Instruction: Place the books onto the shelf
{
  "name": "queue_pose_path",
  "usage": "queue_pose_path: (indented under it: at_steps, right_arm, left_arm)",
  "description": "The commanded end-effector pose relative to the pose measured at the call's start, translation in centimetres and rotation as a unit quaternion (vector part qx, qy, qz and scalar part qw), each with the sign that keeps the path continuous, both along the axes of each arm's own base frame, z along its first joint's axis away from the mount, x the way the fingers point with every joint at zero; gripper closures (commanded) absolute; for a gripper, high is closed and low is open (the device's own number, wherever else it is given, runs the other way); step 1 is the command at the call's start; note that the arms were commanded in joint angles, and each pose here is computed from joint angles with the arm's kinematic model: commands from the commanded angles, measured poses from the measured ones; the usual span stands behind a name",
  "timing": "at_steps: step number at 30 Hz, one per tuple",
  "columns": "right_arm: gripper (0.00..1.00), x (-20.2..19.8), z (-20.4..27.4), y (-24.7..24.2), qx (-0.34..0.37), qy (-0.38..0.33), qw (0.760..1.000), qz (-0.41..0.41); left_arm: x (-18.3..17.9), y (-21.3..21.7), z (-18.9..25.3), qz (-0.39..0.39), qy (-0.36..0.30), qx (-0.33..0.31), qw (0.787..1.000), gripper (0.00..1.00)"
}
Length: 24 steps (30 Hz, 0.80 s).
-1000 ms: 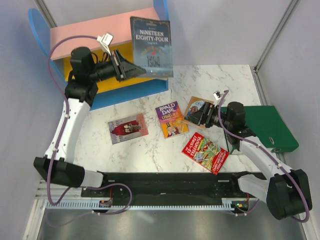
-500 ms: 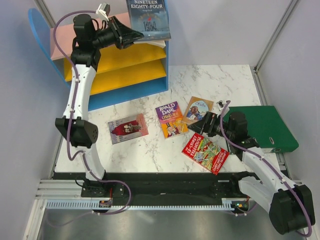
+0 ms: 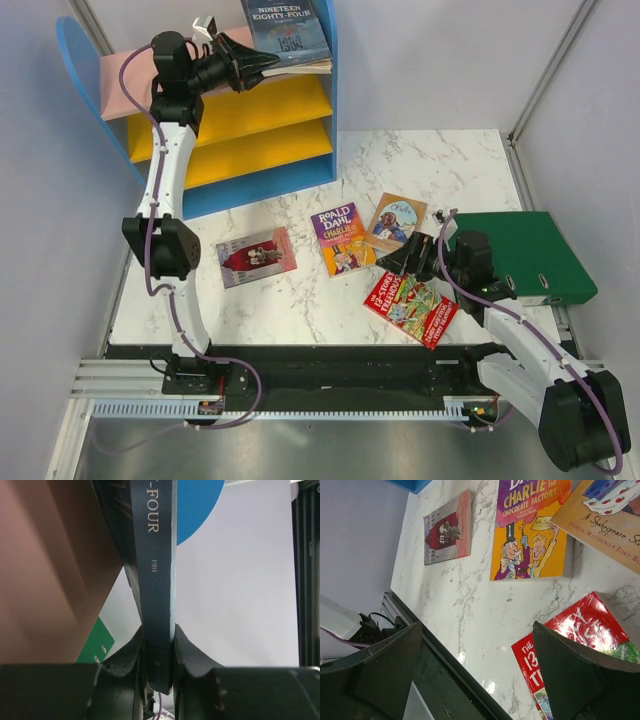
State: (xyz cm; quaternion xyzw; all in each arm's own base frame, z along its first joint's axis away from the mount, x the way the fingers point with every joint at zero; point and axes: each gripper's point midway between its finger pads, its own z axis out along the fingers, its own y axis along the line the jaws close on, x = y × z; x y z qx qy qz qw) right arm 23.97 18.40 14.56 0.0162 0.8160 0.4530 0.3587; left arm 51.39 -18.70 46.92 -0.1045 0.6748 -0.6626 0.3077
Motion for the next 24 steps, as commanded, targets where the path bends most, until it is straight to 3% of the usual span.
queue_pose_path:
  at_steps: [1,9,16,18,19,24]
  right_arm:
    - [0.02,0.1,-0.3,0.0,-0.007,-0.013,1.000,0.002]
    - [0.02,0.0,-0.2,0.0,-0.006,-0.014,1.000,0.003]
    - [0.02,-0.1,-0.1,-0.1,-0.006,-0.015,1.000,0.001]
    - [0.02,-0.1,-0.2,-0.1,-0.006,-0.013,1.000,0.001]
    - [0.02,-0.2,-0.1,0.0,-0.005,-0.013,1.000,0.004]
    - [0.02,-0.3,0.2,-0.1,-0.003,-0.017,1.000,0.001]
  left_arm:
    - [-1.1,0.8,5.3,0.013,-0.068,-0.034,0.997,0.84]
    - [0.4,2.1,5.8,0.042,-0.023,-0.074,0.996,0.81]
    - [0.4,2.1,5.5,0.041,-0.016,-0.070,0.997,0.63]
    - [0.3,2.1,5.4,0.037,-0.010,-0.071,0.997,0.50]
    - [0.2,2.1,5.4,0.037,-0.007,-0.072,0.997,0.36]
    - [-0.7,2.0,5.0,0.034,0.016,-0.073,0.997,0.27]
